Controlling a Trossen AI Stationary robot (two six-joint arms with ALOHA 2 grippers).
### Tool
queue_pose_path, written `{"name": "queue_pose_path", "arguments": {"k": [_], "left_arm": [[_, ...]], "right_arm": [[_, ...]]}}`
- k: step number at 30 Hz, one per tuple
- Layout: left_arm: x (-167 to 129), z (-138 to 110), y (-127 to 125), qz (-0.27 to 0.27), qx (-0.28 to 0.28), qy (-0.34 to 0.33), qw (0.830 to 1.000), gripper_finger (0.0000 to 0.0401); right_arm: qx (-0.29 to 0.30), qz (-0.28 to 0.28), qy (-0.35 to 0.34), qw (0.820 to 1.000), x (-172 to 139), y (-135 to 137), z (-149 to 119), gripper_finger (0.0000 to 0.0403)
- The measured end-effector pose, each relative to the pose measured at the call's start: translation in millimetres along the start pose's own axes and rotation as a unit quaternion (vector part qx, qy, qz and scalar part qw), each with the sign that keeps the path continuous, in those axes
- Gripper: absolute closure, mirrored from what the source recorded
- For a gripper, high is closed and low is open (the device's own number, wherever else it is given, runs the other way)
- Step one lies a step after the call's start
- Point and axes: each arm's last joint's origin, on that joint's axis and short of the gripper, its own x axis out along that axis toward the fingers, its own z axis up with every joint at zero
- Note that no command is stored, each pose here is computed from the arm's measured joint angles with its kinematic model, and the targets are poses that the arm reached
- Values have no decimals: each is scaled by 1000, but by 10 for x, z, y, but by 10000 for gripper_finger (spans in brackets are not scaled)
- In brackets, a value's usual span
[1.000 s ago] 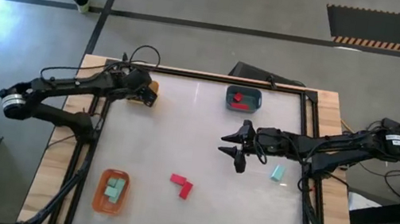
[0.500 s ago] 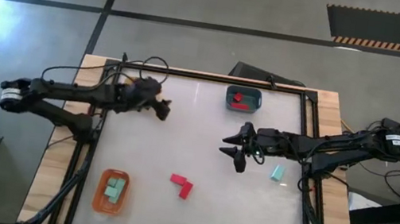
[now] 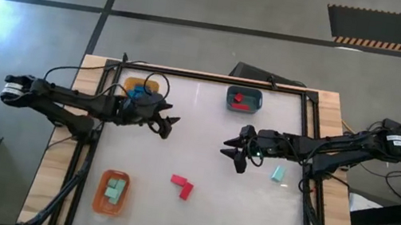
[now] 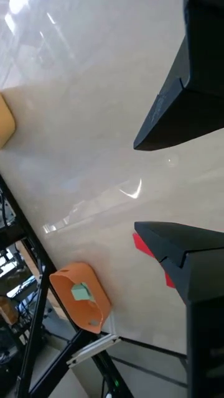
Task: Sort & place blocks by color
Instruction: Put the right red block into the blue bin
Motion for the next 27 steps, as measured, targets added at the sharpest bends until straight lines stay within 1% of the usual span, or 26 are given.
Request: {"name": "queue_pose_path", "arguments": {"k": [9,12,14,16,19,22,25,26,27], "left_arm": [[-5,-6,-12,-2,1,1,1000,129],[-4,-8,-10,-2,1,1,1000,129],[-3,-5,-10,-2,0,0,1000,129],[-3,2,-14,-4,-2,-4,1000,129],[-1,10,-18,-6,0,-7,1000,129],[-1,8,-19,-7,10,-7,1000,129],[-1,7,-20,-7,11,-7,1000,129],[-1,6,-20,-7,11,-6,1000,129],[-2,5,-23,-8,9,-6,1000,129]], "right_arm": [[0,0,-1,1000,-1,1,2,216],[25,-3,5,1000,-1,11,18,216],[51,-2,43,998,-16,67,78,217],[74,-8,112,991,-56,175,105,223],[89,-53,227,968,-126,374,64,235],[94,-118,322,935,-214,548,57,248],[57,-179,409,893,-288,670,20,258],[41,-188,428,883,-284,707,7,258],[33,-188,435,880,-259,749,12,257]]}}
